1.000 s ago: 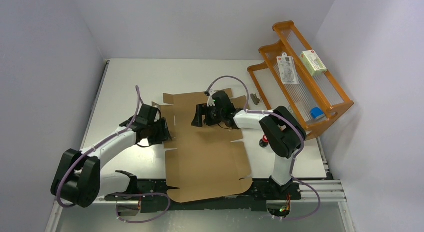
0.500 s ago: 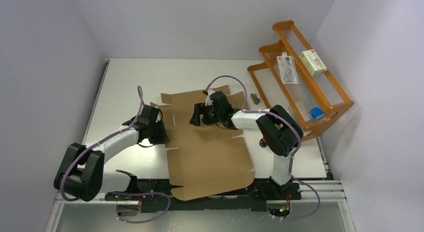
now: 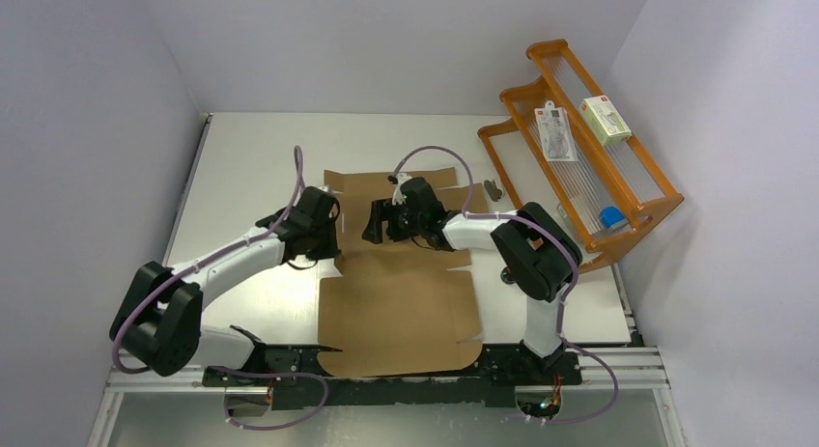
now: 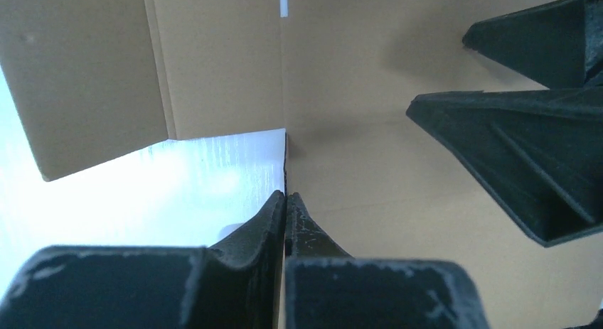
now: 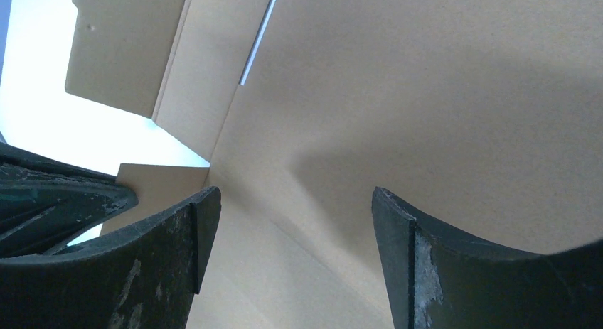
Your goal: Fold the paper box
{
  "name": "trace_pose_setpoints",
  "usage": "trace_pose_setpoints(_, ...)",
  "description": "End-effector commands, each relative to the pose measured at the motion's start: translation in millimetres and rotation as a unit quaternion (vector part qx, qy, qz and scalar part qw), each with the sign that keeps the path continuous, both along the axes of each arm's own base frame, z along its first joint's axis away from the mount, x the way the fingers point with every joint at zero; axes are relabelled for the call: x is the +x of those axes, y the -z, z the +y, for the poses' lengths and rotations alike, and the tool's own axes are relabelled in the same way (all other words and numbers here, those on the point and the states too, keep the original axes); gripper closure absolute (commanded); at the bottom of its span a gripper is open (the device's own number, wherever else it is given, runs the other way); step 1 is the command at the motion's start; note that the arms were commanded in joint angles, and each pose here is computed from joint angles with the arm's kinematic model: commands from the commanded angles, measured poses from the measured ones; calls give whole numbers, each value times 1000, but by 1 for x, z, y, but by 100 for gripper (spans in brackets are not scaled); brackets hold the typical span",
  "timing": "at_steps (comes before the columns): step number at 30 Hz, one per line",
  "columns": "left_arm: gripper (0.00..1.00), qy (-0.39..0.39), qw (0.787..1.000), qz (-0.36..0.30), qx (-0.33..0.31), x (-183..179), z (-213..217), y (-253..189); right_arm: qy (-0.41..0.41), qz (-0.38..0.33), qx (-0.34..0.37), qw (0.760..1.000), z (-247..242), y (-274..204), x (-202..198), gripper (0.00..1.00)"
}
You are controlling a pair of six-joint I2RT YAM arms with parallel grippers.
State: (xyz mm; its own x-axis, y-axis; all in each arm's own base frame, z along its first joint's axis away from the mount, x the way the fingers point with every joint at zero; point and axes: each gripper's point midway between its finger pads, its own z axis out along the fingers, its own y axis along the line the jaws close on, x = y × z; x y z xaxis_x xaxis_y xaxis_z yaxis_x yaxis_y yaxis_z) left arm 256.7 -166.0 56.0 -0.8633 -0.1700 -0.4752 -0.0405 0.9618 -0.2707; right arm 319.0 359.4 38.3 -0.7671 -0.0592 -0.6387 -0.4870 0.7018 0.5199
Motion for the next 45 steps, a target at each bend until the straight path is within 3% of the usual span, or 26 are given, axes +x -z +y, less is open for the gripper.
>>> trace_pose_setpoints(1, 95, -7, 999, -6, 49, 9, 7, 2, -2, 4, -2, 1000, 8, 3, 1, 18)
trace_pose_setpoints(3, 93, -13, 998, -11, 67, 11, 13, -1, -5, -5, -4, 1000, 9, -6, 4, 18)
trace_pose_setpoints(11, 68, -38, 992, -60, 101, 26, 31, -36, 40, -52, -4, 998, -23, -58, 50, 18)
trace_pose_setpoints(16, 54, -32, 991, -96, 87, 46, 20, -65, 91, -60, 0, 994, -69, -74, 88, 17)
trace_pose_setpoints(23, 31, 0, 990, -140, 13, 90, -30, -79, 183, -59, -1, 981, -149, -78, 142, 17)
trace_pose_setpoints(28, 27, 43, 989, -139, -39, 124, -76, -70, 238, -51, -6, 970, -188, -64, 171, 18)
trace_pose_setpoints(35, 26, 84, 988, -122, -41, 163, -114, -36, 258, -33, -16, 965, -199, -41, 194, 19)
trace_pose_setpoints(45, 25, 116, 990, -81, -20, 169, -124, 20, 261, -5, -15, 965, -208, -8, 199, 22)
